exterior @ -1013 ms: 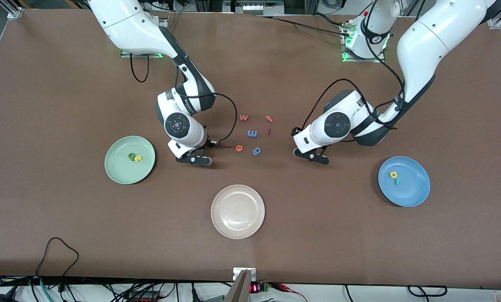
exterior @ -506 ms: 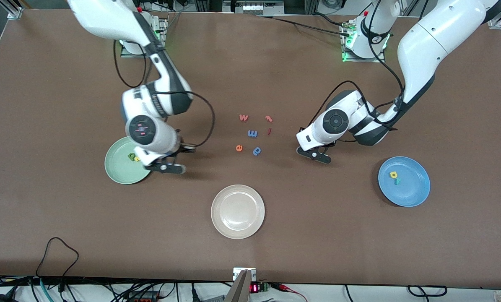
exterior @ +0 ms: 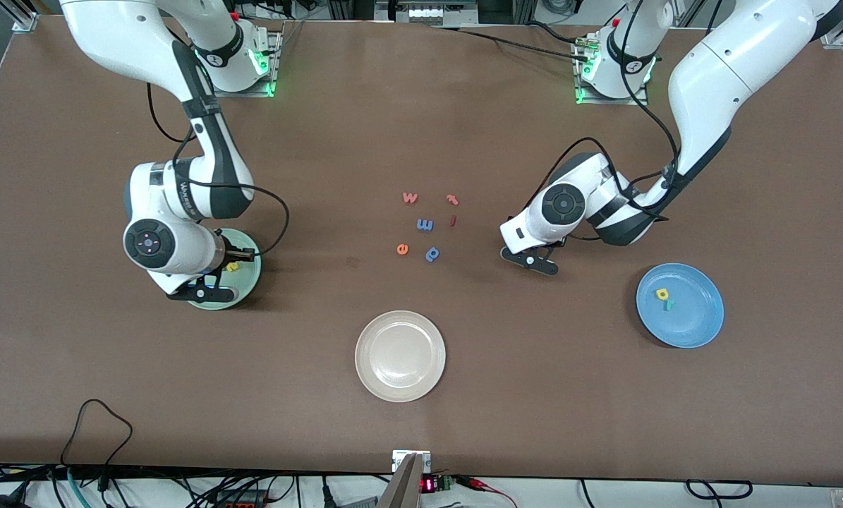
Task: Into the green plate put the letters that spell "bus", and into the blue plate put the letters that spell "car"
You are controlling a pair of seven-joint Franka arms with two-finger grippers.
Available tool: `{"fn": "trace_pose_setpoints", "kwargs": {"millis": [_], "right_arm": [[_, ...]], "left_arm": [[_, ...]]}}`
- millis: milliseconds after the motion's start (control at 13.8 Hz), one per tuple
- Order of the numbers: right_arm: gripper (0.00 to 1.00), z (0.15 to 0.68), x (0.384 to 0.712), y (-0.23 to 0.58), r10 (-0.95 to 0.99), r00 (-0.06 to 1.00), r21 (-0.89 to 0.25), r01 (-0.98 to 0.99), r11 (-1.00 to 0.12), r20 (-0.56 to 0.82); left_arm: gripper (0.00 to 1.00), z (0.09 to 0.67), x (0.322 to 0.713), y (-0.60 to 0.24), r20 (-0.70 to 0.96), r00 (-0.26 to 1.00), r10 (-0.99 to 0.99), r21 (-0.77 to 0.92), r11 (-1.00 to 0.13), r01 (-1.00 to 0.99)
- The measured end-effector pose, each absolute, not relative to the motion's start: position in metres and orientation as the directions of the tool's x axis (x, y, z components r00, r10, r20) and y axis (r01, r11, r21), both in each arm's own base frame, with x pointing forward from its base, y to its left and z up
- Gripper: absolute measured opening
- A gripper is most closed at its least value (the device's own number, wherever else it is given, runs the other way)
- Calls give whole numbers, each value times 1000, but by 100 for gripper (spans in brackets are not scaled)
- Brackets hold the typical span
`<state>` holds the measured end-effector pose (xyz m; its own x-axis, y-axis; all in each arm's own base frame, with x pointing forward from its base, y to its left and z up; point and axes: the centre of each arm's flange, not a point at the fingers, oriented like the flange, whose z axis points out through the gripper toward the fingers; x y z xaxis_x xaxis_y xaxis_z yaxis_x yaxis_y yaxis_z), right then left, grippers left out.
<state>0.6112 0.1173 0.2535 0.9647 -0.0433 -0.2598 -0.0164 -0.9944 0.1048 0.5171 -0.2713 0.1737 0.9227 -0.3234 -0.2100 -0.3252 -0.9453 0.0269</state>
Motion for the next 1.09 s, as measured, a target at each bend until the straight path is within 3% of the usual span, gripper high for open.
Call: {"fn": "trace_pose_setpoints", "kwargs": {"millis": [362,434,506,796,940,1085], "right_arm": [[27,234,605,108,-43,970,100,-19,-995,-237],[27,228,604,109,-43,971,99,-20,-995,-236],[27,222,603,110,-43,971,97,-20,-995,-235],[28,197,601,116,-37,970,104,-12,-995,-239],[31,190,601,116,-50,969,102,-26,-994,-242],[45,196,604,120,-76,969,72,-61,-996,-236]], "left_arm": [[48,173,511,-283,-207,928,-309,25,-950,-311],[45,172,510,-284,-208,929,-307,23,-951,-309],[36,171,511,-282,-209,930,-302,19,-952,-305],[29,169,513,-280,-204,934,-293,21,-955,-295],[23,170,514,-278,-202,935,-290,18,-956,-293],[23,172,519,-269,-226,934,-275,-13,-958,-285]]}}
